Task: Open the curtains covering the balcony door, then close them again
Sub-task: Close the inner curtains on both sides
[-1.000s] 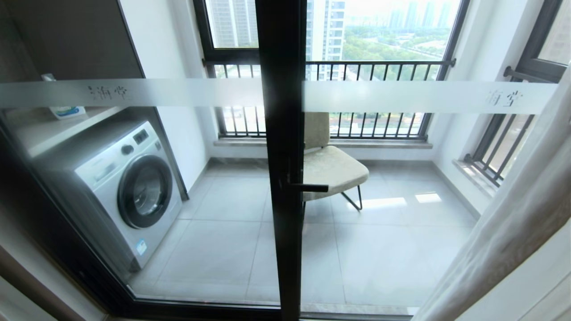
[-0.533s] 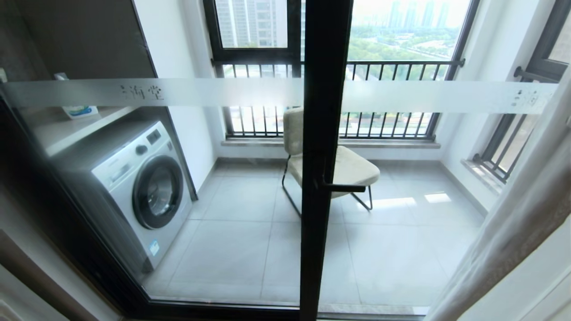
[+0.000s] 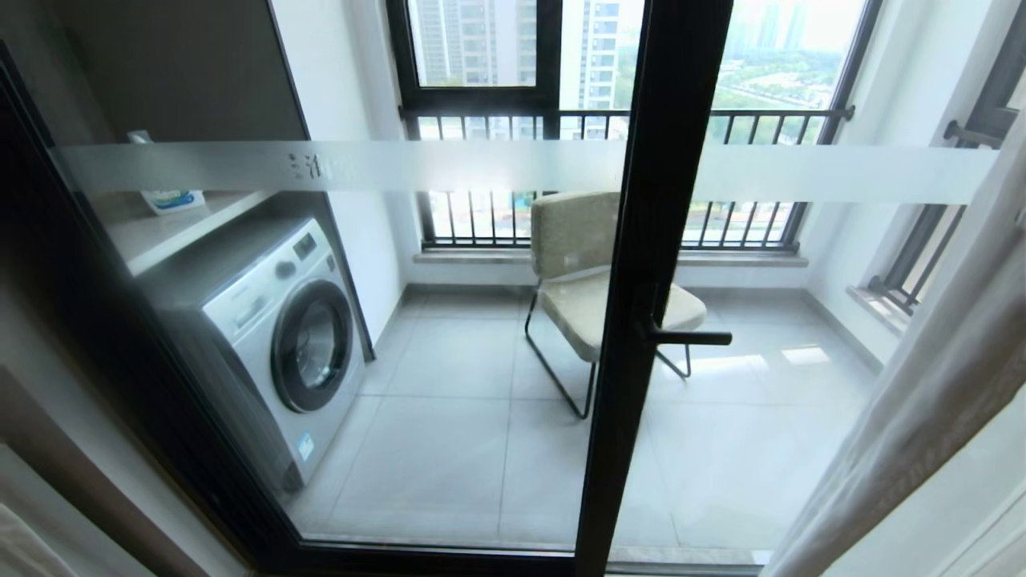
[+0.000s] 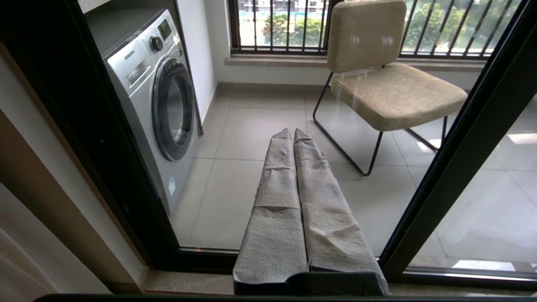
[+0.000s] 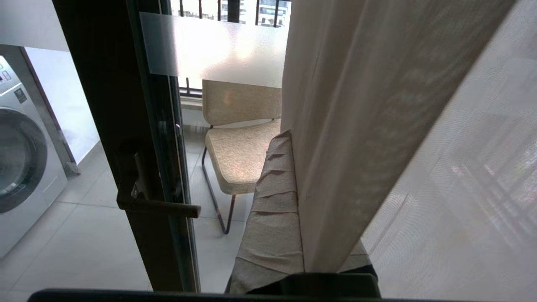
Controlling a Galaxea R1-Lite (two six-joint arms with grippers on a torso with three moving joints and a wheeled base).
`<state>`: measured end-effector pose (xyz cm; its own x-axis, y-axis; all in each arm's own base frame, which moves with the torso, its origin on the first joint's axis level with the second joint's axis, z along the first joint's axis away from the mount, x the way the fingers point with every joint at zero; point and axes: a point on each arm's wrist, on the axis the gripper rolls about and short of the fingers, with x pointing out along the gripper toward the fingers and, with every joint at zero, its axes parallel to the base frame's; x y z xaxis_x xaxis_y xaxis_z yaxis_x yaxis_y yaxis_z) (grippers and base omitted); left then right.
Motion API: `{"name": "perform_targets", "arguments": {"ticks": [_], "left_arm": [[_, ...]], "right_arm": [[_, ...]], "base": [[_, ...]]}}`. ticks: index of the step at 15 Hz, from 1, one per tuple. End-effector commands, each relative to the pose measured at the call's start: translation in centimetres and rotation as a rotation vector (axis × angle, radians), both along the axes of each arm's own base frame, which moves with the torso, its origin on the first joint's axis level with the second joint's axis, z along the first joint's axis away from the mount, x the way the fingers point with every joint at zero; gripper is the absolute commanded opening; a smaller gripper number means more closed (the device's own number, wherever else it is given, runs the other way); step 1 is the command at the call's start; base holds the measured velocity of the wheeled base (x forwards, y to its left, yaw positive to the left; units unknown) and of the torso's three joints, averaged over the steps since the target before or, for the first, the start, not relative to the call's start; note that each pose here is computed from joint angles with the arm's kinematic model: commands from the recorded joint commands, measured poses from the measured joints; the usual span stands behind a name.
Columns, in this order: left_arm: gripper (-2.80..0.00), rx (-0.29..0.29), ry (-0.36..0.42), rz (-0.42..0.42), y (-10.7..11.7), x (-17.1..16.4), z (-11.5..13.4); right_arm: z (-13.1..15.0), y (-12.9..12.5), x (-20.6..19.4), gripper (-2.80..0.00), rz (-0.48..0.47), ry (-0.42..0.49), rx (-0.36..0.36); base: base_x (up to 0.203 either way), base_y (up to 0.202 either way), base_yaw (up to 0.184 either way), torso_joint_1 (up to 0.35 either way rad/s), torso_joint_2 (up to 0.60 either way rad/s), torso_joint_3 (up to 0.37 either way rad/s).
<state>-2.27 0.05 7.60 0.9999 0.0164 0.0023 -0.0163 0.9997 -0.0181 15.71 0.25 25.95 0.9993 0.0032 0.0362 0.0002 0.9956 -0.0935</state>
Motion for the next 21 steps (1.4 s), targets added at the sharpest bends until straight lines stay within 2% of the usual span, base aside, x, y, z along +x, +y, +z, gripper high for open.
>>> {"name": "perform_targets", "arguments": {"ticks": [1,6,21], "left_arm": [[-2.8,0.0,-0.001,0.0,0.0,0.0,0.0],[-2.8,0.0,-0.001,0.0,0.0,0.0,0.0],[-2.8,0.0,-0.001,0.0,0.0,0.0,0.0]], "right_arm": [[0.02,0.01,0.08,-2.8,0.001,-0.001,-0.007],[0.24,0.03,0.66,-2.8,0.0,-0.036,-0.008],[0.03,0.02,0.88,-2.8,-0.002,-0.029,-0.012]], "base": [[0.0,0.19,0.0,0.005,0.0,0.002],[0.0,0.191,-0.001,0.002,0.0,-0.001],[0.0,0.192,0.001,0.002,0.0,0.003]]}}
